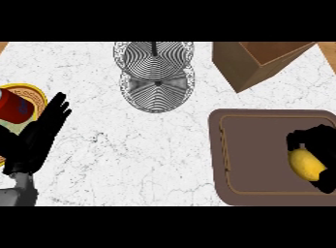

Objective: Pick the lemon from the tray and place it in the tiered basket

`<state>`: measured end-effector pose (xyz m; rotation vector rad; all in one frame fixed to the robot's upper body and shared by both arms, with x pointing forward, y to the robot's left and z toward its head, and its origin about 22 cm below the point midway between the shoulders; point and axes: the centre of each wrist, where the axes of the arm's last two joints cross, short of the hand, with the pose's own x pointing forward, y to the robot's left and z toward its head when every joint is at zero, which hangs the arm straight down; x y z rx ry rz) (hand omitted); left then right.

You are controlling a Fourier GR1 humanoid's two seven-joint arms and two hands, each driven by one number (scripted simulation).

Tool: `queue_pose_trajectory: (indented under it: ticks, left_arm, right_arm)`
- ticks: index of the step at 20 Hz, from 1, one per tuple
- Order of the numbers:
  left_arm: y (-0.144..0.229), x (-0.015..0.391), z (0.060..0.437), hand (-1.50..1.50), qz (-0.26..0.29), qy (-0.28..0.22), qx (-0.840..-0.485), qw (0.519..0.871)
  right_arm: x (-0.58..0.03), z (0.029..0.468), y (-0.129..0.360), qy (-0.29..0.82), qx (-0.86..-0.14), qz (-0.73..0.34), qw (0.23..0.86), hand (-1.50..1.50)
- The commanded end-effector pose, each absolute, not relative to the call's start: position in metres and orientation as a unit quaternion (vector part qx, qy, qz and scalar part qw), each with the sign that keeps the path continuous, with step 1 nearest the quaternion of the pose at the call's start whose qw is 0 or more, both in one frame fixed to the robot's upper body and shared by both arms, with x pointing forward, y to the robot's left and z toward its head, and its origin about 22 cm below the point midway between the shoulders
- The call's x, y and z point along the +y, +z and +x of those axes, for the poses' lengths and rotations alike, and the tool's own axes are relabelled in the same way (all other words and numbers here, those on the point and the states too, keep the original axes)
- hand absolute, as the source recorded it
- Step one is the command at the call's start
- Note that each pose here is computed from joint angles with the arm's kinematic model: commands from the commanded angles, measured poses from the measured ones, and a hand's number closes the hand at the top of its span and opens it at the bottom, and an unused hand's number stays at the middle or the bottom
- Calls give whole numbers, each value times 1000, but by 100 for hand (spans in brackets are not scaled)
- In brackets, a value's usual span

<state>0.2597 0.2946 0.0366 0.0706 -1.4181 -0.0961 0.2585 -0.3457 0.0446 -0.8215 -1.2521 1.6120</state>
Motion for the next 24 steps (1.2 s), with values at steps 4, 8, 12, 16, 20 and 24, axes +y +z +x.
queue_pose_trajectory:
  ticks: [4,8,12,16,20,24]
  left_arm:
    - [36,282,264,0,32,-50,-655,753]
    - [34,286,258,0,33,-48,-655,753]
    - [26,287,252,0,30,-46,-647,760]
    - [25,284,251,0,27,-41,-648,760]
    - [28,285,256,0,33,-42,-652,756]
    - [22,294,259,0,28,-42,-647,761]
  right_arm:
    - [-356,317,69,544,-509,-424,515,150]
    - [-352,335,81,455,-586,-447,499,150]
    - [-346,347,118,348,-707,-372,490,150]
    - [-320,353,161,317,-760,-333,459,150]
    - [-284,350,191,323,-776,-286,459,150]
    - [-261,347,219,345,-767,-276,465,150]
